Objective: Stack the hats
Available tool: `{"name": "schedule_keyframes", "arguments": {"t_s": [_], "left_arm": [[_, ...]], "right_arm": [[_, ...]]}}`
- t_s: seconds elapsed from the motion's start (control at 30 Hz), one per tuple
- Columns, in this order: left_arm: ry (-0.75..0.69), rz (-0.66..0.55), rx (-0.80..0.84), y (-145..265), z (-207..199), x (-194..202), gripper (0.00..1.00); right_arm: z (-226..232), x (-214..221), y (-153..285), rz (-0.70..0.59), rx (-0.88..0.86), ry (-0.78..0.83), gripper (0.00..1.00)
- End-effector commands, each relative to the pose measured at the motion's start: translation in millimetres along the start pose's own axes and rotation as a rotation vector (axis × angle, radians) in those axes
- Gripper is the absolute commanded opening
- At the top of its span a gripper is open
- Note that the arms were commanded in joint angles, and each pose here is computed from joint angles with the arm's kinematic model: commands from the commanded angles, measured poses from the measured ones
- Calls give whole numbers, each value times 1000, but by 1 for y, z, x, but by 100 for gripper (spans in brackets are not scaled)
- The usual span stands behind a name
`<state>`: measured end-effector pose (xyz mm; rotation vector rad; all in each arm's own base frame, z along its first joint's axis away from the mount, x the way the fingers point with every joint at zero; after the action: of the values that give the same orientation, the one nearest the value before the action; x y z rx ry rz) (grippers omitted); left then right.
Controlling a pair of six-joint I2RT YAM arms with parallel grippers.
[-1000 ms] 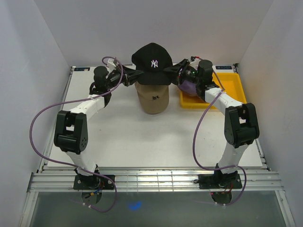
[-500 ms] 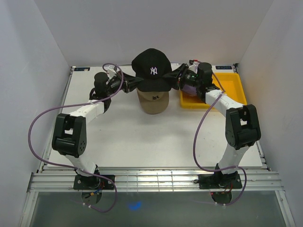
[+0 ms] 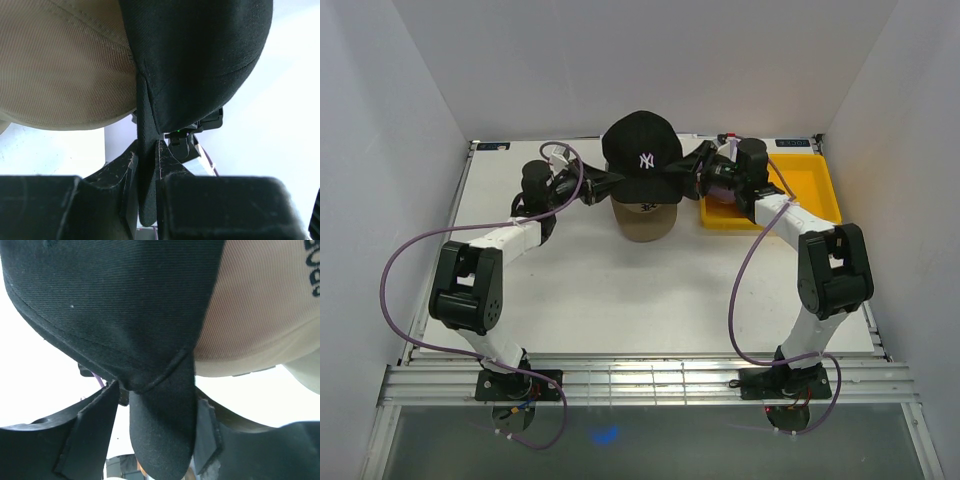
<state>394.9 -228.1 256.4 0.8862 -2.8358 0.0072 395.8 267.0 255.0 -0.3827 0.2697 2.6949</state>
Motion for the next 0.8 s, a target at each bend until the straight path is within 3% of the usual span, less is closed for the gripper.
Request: {"name": "schedule_keyframes", "arguments": {"t_s": [0.0, 0.5, 0.77], "left_arm": [[-31, 30, -21, 2, 7, 14, 0], [-14, 7, -37, 2, 17, 10, 0], [-1, -6, -49, 7, 27, 8, 0]], "right_arm": [[44, 4, 14, -6, -110, 134, 62], [36, 18, 27, 8, -121, 135, 59], [24, 20, 25, 17, -108, 125, 27]]}}
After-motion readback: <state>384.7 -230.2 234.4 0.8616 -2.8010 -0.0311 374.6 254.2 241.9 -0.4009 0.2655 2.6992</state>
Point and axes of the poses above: each gripper's point midway between its finger pads, its own y axis back along the fingers, its own z axis along the line the jaws close on, x = y × z, the point moved 2 cm from there along y, back along the fingers, and after that the axes turned 12 degrees about y, right-handed, at the moved point
